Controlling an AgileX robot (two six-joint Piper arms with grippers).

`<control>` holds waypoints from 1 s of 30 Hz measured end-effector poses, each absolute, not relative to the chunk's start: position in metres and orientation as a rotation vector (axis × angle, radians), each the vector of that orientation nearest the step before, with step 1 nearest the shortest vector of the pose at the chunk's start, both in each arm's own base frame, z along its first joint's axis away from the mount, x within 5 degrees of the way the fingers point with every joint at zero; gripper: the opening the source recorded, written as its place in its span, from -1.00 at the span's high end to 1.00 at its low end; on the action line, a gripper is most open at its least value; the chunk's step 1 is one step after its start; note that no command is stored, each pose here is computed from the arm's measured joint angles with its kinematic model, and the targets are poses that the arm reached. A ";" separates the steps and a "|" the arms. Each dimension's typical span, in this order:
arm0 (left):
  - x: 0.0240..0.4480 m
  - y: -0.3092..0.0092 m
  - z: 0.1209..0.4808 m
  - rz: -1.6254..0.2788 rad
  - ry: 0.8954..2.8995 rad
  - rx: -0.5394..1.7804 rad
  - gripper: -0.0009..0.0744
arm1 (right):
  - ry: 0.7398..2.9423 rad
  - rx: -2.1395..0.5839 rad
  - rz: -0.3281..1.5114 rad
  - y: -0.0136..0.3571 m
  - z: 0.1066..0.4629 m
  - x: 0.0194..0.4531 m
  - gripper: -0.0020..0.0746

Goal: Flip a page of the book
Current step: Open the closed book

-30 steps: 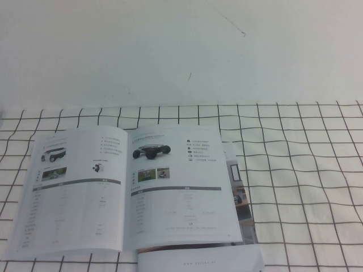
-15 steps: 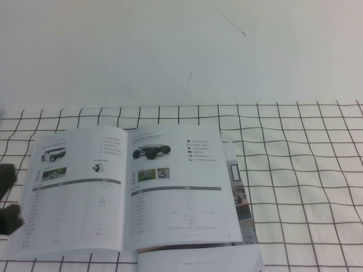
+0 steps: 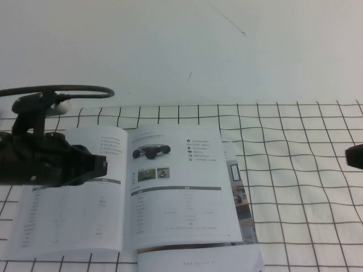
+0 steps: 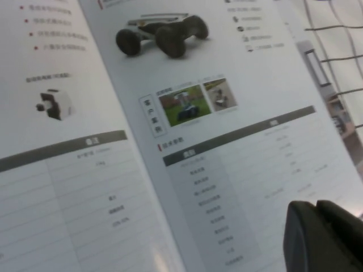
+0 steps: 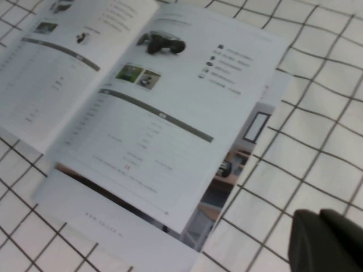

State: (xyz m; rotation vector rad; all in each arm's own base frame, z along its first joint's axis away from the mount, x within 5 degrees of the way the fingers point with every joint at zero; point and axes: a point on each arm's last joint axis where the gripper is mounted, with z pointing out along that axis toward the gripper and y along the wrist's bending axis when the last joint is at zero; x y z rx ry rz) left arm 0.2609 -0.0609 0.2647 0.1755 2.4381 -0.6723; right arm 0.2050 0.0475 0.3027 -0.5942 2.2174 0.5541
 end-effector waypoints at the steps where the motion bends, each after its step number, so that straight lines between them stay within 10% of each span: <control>1: 0.267 -0.061 0.258 -0.666 2.455 0.168 0.98 | 2.226 -0.596 0.593 0.050 0.296 0.213 0.95; 18: 0.301 -0.056 0.205 -0.565 2.569 0.102 0.98 | 2.419 -0.808 0.735 0.169 0.199 0.301 0.90; 25: 0.306 -0.056 0.182 -0.576 2.643 0.076 0.98 | 2.496 -0.767 0.768 0.186 0.188 0.337 -0.03; 30: 0.310 -0.057 0.167 -0.604 2.676 0.023 0.98 | 2.580 -0.756 0.746 0.191 0.181 0.355 -0.33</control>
